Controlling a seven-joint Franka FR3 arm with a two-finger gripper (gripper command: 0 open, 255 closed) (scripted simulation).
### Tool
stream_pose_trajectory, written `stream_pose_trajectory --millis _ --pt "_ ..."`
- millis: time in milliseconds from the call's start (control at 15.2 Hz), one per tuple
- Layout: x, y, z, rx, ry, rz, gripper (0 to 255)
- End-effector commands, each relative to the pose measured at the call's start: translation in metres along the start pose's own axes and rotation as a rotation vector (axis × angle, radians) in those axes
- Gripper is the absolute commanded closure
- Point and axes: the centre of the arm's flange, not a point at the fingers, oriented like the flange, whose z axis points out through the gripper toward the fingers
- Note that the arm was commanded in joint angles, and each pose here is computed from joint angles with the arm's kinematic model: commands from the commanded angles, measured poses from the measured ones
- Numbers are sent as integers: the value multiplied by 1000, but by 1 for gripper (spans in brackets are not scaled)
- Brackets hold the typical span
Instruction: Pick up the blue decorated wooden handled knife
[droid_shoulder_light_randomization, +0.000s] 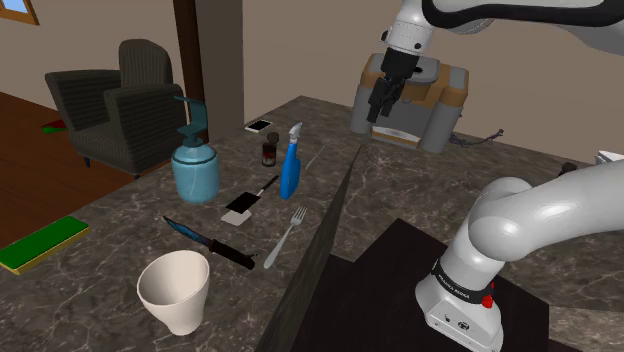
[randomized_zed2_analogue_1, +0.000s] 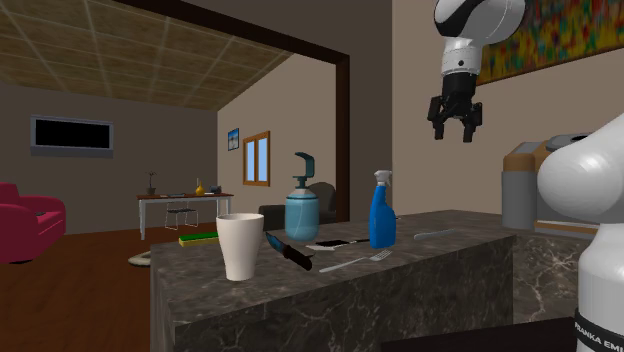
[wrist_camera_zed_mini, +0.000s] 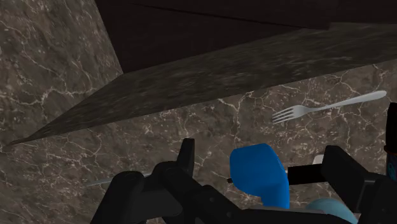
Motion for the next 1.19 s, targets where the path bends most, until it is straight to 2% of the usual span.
stream_pose_trajectory --millis 0,1122 --pt "0 0 0 0 0 0 0" --pt "61 -175 129 -16 16 56 0"
